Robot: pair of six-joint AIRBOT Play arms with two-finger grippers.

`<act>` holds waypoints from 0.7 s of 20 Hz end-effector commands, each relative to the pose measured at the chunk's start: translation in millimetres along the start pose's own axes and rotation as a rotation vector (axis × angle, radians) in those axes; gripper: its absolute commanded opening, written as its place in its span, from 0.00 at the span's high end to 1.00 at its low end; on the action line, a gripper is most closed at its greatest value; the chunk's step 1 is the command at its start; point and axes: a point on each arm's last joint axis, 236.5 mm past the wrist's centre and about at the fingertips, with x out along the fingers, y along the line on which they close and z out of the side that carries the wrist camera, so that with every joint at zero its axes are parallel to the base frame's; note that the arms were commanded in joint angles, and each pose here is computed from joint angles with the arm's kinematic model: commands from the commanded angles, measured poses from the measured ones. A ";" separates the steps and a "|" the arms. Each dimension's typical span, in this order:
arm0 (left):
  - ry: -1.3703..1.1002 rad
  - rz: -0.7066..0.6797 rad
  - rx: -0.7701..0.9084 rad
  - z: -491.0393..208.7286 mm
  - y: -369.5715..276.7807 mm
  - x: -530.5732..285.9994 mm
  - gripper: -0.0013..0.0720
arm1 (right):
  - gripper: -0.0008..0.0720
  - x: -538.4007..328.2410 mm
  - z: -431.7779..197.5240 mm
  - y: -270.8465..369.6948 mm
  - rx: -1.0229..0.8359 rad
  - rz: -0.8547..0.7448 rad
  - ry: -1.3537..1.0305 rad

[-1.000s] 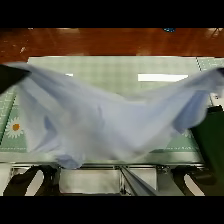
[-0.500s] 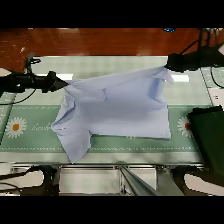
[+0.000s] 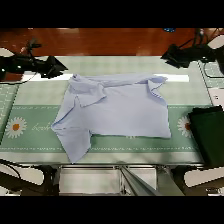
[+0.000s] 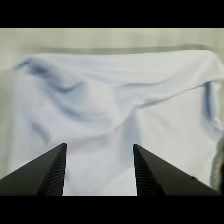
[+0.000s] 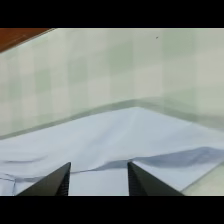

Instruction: Fold the shirts.

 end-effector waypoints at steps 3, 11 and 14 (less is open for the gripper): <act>0.245 0.165 -0.219 -82.5 62.3 -81.3 0.29 | 0.43 -90.7 -45.3 -87.6 -0.222 -0.309 0.228; 0.007 0.162 -0.471 -238.9 112.9 -87.8 0.29 | 0.43 -82.8 -200.0 -112.0 0.186 -0.107 0.118; -0.037 0.091 -0.582 -259.8 117.4 -84.1 0.29 | 0.43 -86.8 -226.3 -88.9 0.220 0.004 0.098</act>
